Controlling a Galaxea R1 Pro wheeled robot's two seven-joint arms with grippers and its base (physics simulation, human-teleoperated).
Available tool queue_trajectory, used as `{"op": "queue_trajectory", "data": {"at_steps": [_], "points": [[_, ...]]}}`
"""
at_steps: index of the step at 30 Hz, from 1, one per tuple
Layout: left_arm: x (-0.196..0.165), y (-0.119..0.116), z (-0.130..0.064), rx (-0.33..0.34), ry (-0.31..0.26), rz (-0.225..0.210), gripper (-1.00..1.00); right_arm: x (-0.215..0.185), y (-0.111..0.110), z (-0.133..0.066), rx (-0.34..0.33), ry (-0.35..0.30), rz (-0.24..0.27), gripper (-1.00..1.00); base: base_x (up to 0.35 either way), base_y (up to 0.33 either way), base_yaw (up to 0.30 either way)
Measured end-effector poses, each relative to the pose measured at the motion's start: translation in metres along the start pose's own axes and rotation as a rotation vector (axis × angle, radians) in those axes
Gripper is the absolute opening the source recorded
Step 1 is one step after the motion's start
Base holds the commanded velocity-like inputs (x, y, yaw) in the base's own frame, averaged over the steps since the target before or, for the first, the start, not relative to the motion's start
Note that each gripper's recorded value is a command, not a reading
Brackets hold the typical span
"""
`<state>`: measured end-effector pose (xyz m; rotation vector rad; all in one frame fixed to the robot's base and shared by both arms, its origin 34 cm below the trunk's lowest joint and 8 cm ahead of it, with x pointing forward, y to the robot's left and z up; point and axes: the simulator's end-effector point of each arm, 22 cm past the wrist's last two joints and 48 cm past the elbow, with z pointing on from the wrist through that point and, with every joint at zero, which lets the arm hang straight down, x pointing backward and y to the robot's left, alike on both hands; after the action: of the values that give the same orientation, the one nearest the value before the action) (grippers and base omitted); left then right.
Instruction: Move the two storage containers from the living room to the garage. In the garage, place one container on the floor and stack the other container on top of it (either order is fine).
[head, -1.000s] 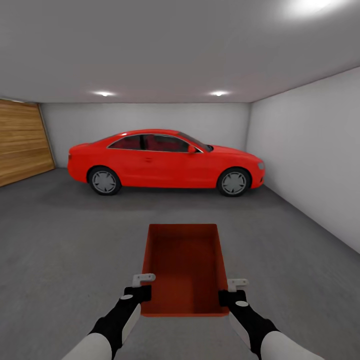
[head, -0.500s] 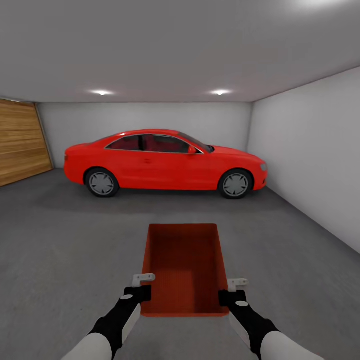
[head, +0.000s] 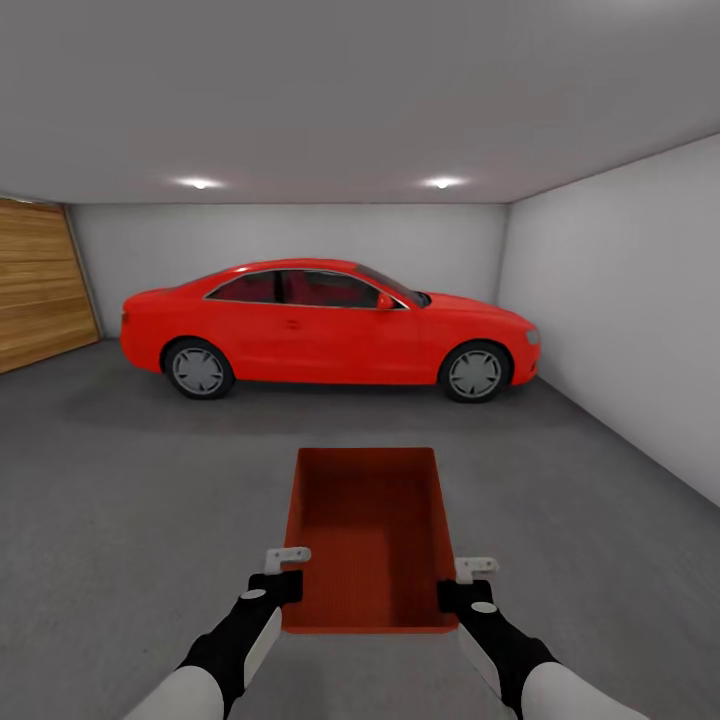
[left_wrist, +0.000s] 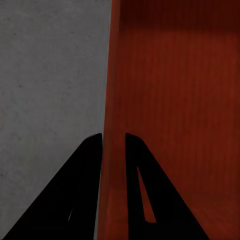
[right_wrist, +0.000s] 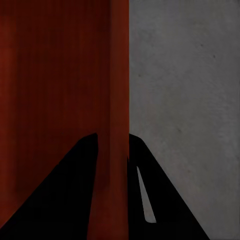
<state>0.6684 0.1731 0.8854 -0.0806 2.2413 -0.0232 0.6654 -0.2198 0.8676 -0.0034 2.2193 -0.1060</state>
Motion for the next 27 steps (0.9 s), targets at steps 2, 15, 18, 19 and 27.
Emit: {"op": "queue_trajectory", "data": {"at_steps": [2, 15, 18, 19, 27], "points": [[0.0000, 0.0000, 0.0000, 0.000, 0.000, 0.000, -1.00, 0.0000, 0.0000, 0.0000, 0.000, 0.000, 0.000, -1.00, 0.321, 0.000, 0.000], [0.0003, 0.0000, 0.0000, 0.000, 0.001, -0.001, -1.00, 0.0000, 0.0000, 0.0000, 0.000, 0.001, -0.001, -1.00, 0.321, 0.000, 0.000], [0.0002, 0.0000, 0.0000, 0.000, 0.000, 0.000, -1.00, 0.0000, 0.0000, 0.0000, 0.000, 0.000, 0.000, -1.00, 0.321, 0.000, 0.000], [0.0000, 0.0000, 0.0000, 0.000, 0.000, 0.000, -1.00, 0.0000, 0.0000, 0.0000, 0.000, 0.000, 0.000, -1.00, 0.321, 0.000, 0.000], [0.0000, 0.0000, 0.0000, 0.000, 0.000, 0.000, -1.00, 0.0000, 0.0000, 0.0000, 0.000, 0.000, 0.000, -1.00, 0.321, 0.000, 0.000]]}}
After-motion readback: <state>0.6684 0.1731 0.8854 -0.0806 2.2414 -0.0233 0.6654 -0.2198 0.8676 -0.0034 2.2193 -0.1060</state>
